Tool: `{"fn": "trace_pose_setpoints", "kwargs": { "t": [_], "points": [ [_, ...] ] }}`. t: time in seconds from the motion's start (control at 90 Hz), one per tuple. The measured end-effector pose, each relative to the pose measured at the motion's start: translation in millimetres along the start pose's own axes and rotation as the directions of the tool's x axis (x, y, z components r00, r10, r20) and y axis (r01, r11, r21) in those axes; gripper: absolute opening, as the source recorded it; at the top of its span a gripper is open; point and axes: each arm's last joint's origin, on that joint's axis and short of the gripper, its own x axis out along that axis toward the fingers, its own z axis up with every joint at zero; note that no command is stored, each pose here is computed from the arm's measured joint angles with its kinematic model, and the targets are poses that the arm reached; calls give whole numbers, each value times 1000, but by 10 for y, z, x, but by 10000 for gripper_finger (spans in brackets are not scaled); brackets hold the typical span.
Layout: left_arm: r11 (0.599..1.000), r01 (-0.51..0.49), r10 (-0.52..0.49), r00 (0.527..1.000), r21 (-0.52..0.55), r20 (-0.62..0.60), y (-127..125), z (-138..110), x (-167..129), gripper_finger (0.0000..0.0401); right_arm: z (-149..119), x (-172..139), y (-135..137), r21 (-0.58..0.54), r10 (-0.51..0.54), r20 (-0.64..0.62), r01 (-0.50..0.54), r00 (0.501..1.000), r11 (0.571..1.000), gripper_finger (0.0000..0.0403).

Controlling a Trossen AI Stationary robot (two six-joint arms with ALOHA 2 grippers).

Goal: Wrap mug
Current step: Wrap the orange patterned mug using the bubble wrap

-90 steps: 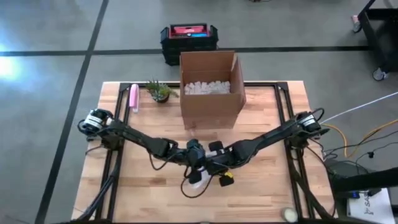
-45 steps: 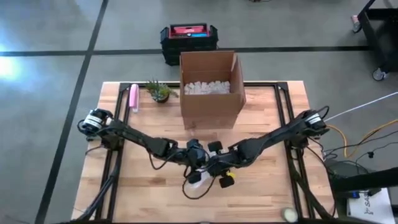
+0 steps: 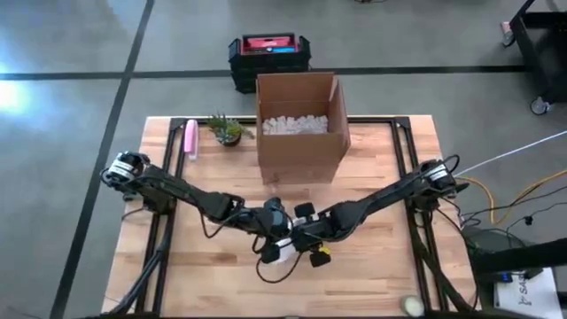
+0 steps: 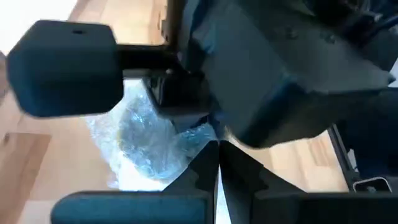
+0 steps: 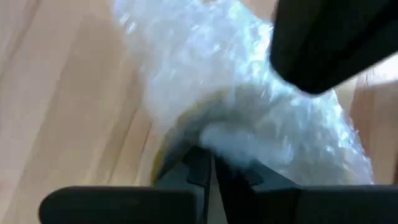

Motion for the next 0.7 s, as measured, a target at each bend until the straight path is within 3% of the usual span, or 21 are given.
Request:
{"fn": "trace_pose_setpoints", "kwargs": {
  "t": [0.156, 0.278, 0.378, 0.7],
  "points": [
    [994, -105, 105, 994, -7, -16, 86, -123, 93, 0, 44, -387, -30, 7, 3, 16, -3, 1000, 1000, 8],
    [993, -115, 114, 993, -16, -29, 97, -166, 153, 0, 10, -553, -67, 21, -16, 3, 16, 1000, 1000, 8],
    [993, -113, 113, 993, -19, -25, 96, -170, 170, 0, -4, -621, -109, 28, -90, 26, 89, 996, 996, 8],
    [994, -107, 106, 994, -22, -16, 93, -161, 170, 0, -103, -6, -181, -10, -117, -133, 117, 984, 993, 8]
  ]
}}
